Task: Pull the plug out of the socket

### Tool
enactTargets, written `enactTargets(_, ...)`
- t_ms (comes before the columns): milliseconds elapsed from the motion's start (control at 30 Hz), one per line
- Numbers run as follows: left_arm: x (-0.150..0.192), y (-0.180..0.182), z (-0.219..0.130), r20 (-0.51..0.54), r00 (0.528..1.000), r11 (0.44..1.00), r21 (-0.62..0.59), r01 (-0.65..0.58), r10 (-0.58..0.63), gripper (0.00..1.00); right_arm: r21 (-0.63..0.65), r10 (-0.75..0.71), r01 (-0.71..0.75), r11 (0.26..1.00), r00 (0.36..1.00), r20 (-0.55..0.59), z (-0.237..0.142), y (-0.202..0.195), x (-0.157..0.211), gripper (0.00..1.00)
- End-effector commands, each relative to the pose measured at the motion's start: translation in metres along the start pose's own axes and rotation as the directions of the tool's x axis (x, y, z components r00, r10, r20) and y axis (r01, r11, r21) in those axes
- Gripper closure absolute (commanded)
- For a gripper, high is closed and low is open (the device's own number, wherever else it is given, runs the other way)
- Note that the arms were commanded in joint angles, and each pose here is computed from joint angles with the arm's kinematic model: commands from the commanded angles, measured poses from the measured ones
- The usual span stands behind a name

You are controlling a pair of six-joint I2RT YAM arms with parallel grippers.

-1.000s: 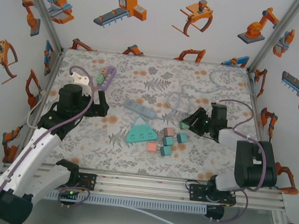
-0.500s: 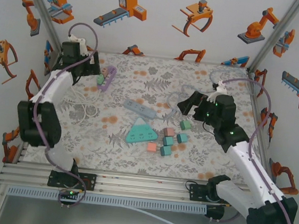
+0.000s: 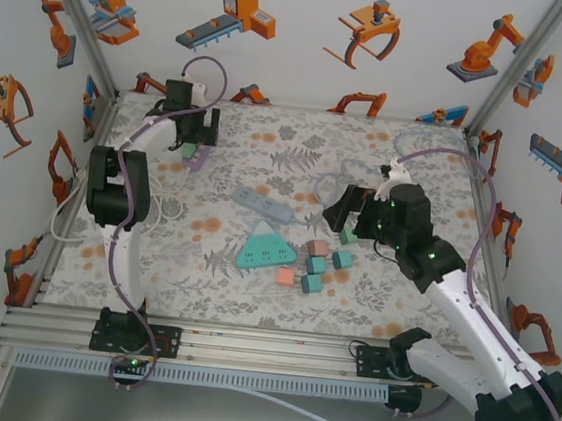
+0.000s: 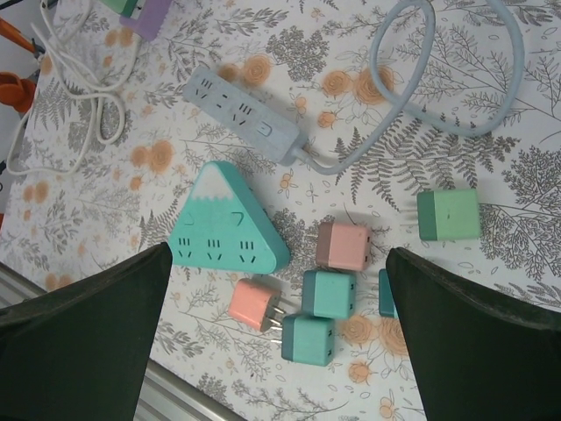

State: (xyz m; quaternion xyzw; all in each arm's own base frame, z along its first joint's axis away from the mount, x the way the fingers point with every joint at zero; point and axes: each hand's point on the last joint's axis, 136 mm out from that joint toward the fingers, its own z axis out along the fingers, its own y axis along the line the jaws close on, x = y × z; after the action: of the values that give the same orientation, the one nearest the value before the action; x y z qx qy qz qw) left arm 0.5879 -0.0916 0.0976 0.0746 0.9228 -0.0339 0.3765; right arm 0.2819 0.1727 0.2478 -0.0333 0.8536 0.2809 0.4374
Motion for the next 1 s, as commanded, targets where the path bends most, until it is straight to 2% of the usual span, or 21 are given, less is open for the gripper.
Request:
enactTargets(0,0.000,0.007,0.006,-0.045,0.999,0.999,-0.034,-0.020,0.019,0.11,0.017,-0.012,0.012,1.000,1.000,0.021,-0.009,0.001,-0.005,0.01)
enactTargets(100,0.010,0.010,0.014,-0.124,0.992,0.999,-0.042,-0.029,0.024,0.25,0.020,-0.012,0.012,1.000,1.000,0.023,-0.012,0.000,-0.005,0.01)
enactTargets(300,0.036,0.011,0.029,-0.242,0.966,0.994,-0.036,-0.104,0.092,0.43,0.025,-0.006,0.005,1.000,0.999,0.038,-0.018,-0.001,-0.006,0.02)
enactTargets(400,0.039,0.009,0.030,-0.257,0.961,0.994,-0.013,-0.109,0.102,0.49,0.032,-0.005,0.004,0.999,0.999,0.035,-0.019,-0.002,-0.004,0.02)
enactTargets(500,0.036,0.004,0.029,-0.255,0.961,0.994,0.025,-0.106,0.109,0.65,0.035,-0.004,0.003,0.999,0.999,0.035,-0.019,-0.003,-0.004,0.02)
enactTargets(600,0.024,-0.020,0.019,-0.209,0.966,0.982,0.143,-0.124,0.152,0.71,0.038,-0.006,0.004,0.999,0.999,0.037,-0.019,-0.004,-0.004,0.02)
enactTargets(700,0.011,-0.063,0.001,-0.124,0.957,0.926,0.310,-0.213,0.262,0.72,0.037,-0.006,0.005,0.999,0.999,0.036,-0.018,-0.004,-0.003,0.02)
enactTargets(800,0.007,-0.099,-0.011,-0.055,0.917,0.863,0.365,-0.350,0.396,0.74,0.033,-0.001,0.000,0.999,1.000,0.031,-0.017,-0.004,-0.002,0.02)
enactTargets(867,0.009,-0.118,-0.015,-0.019,0.877,0.813,0.386,-0.436,0.479,0.74,0.031,0.002,-0.003,1.000,1.000,0.031,-0.017,-0.004,-0.001,0.02)
enactTargets(967,0.028,-0.144,-0.018,0.012,0.783,0.706,0.425,-0.566,0.621,0.74,0.027,0.000,-0.001,1.000,0.999,0.034,-0.021,-0.003,-0.001,0.02)
